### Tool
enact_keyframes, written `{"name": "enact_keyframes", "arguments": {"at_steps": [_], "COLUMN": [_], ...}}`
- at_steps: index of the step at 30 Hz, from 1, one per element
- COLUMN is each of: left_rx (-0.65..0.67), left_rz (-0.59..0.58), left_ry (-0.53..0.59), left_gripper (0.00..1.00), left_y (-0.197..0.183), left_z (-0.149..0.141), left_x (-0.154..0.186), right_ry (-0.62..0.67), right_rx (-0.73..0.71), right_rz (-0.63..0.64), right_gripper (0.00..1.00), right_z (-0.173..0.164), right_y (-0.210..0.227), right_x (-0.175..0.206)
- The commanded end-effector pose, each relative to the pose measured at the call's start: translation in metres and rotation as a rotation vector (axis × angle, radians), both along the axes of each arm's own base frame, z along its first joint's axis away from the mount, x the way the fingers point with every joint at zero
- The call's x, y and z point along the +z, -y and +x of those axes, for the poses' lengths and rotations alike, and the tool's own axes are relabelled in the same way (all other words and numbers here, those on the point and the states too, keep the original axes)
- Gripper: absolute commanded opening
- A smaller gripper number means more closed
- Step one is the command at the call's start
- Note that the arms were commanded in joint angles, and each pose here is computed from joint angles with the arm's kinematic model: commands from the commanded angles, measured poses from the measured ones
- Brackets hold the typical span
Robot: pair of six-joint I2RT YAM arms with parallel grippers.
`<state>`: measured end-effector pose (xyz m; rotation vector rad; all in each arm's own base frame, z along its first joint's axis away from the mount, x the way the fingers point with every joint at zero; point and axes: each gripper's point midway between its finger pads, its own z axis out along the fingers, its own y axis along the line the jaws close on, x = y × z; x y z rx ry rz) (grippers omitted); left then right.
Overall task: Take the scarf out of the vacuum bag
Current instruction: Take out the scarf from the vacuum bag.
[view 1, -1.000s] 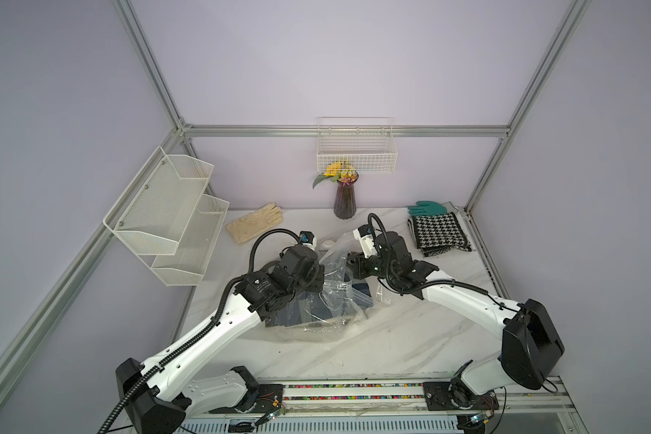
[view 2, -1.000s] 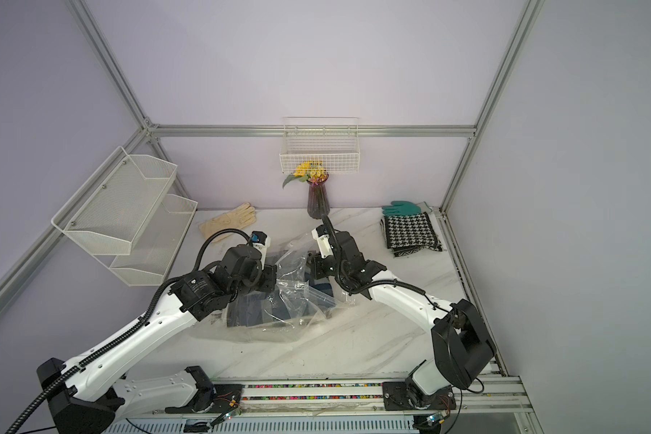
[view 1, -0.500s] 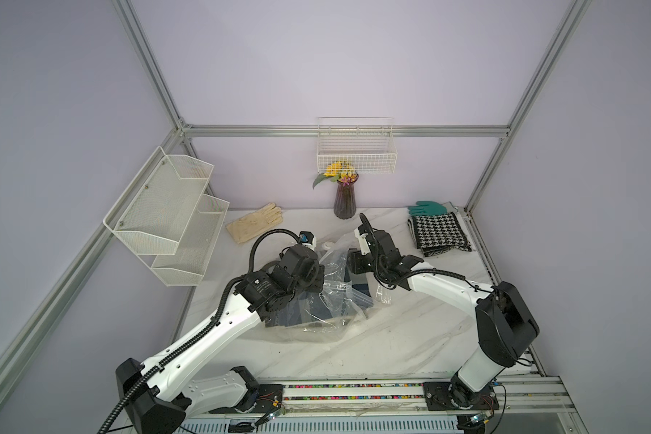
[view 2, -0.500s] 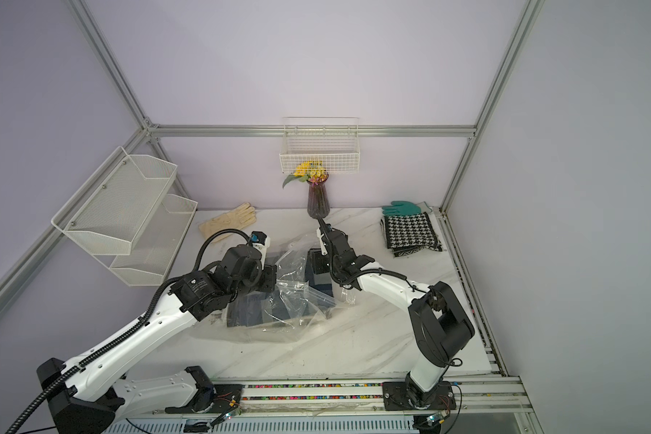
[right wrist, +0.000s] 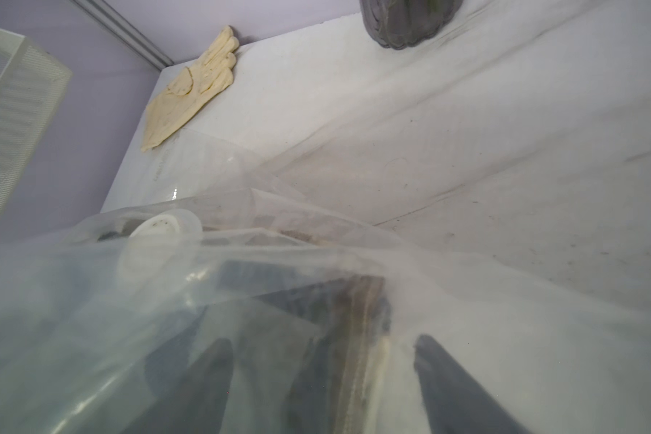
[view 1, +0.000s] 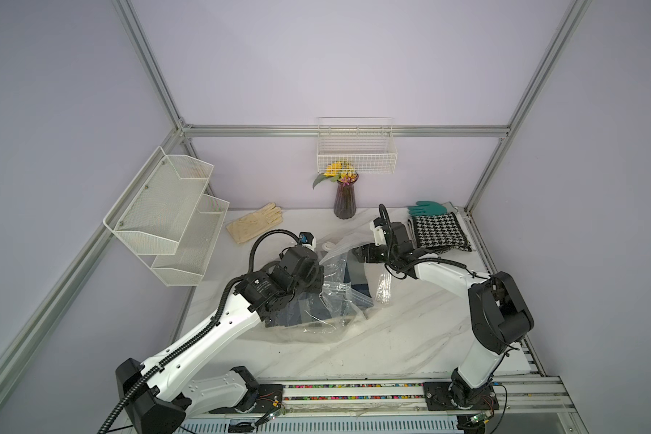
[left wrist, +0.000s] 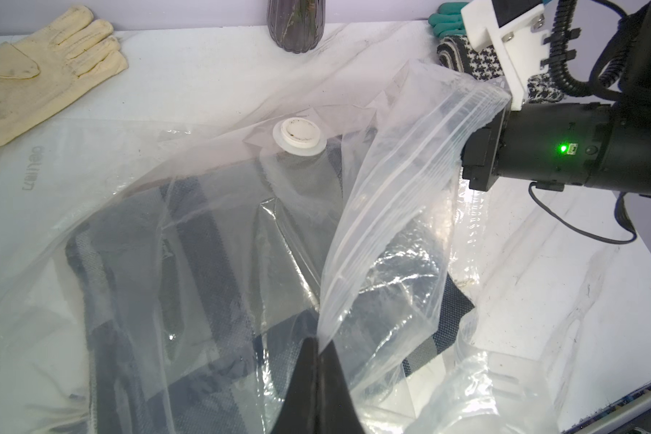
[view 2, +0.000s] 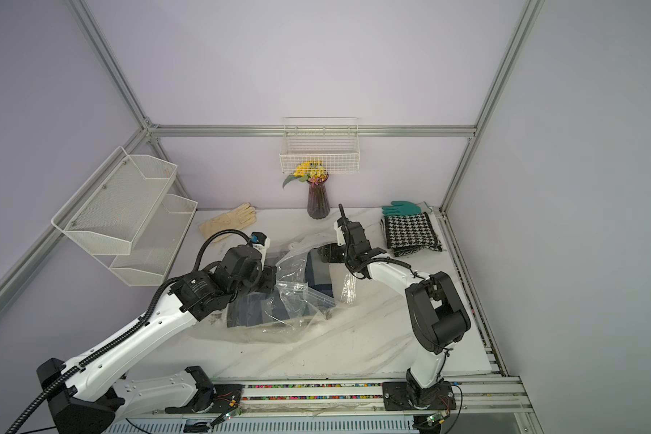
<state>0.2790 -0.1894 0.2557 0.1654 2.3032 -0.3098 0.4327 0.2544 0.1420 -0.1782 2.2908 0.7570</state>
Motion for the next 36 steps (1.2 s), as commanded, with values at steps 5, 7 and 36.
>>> {"name": "enact_keyframes", "arguments": {"at_steps": [5,7,36], "left_rx": [0.041,0.038,0.045], "left_rz": [-0.046,-0.045,-0.05], "left_ry": [0.066,0.066,0.052], "left_gripper": [0.0,0.0,0.0], "left_y": [-0.005,-0.004,0.0], "left_z": [0.007,0.007,0.011], "left_x": [0.03,0.031,0.027], "right_ry": [-0.01,-0.025,0.106], "right_rx": [0.145,0.156,0.249], "right_rz": [0.104,0.104,0.052], "right_gripper": [0.77,0.76,0.0], "right_z": [0.001,0.001,-0.035], "right_y": [-0.026,-0.027,-0.036], "right_x": [-0.003,-0.01,0.038]}}
